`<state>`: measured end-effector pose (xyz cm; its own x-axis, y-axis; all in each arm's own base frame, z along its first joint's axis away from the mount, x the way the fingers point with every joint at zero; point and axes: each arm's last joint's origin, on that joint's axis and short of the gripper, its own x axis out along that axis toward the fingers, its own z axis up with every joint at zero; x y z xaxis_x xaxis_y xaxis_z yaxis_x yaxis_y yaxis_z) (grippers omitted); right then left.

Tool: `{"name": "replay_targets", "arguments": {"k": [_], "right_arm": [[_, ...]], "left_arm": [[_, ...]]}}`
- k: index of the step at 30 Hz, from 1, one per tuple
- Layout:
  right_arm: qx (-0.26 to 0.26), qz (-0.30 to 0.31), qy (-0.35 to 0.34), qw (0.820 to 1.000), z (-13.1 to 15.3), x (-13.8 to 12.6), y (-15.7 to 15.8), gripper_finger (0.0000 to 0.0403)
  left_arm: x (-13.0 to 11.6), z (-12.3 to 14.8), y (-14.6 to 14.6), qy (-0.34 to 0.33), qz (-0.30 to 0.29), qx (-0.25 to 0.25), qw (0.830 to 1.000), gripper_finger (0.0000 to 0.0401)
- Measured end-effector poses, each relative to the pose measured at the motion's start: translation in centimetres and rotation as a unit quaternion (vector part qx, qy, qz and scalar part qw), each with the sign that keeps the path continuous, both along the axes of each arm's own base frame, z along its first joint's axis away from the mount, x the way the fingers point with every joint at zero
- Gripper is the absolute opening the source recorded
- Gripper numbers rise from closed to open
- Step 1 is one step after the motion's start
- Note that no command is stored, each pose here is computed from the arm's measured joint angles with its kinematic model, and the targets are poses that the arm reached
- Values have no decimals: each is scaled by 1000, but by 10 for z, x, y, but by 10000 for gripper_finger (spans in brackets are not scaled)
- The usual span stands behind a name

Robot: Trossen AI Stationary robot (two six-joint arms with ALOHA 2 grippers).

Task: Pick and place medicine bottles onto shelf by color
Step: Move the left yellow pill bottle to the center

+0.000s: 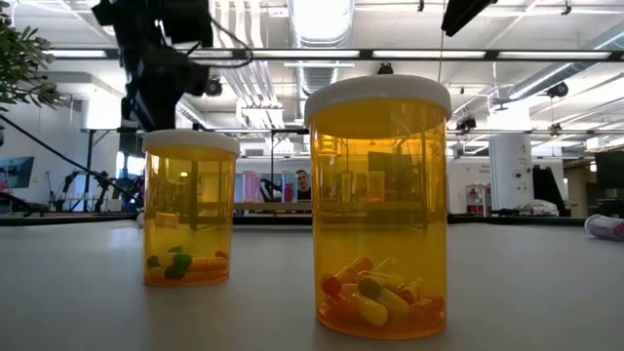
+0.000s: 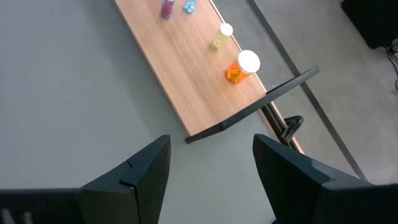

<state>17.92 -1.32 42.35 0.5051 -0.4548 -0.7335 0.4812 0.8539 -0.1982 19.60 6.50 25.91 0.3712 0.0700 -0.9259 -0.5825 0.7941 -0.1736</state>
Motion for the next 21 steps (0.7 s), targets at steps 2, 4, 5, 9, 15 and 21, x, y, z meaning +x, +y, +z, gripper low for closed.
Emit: {"name": "replay_targets", "arguments": {"k": [2, 4, 5, 9, 15, 21], "right_arm": [[0, 0, 0, 1000, 0, 0, 0, 219], [0, 0, 0, 1000, 0, 0, 0, 219], [0, 0, 0, 1000, 0, 0, 0, 219], [0, 0, 0, 1000, 0, 0, 0, 219], [0, 0, 0, 1000, 0, 0, 0, 219], [0, 0, 0, 1000, 0, 0, 0, 219]], "left_arm": [[7, 8, -5, -9, -11, 9, 1000, 99], [15, 13, -8, -10, -17, 25, 999, 99], [18, 15, -8, -8, -19, 32, 999, 99], [39, 22, -3, -5, -27, 49, 998, 99], [81, 20, 7, 14, -51, 52, 997, 99], [120, 14, 9, 28, -99, 70, 992, 99]]}}
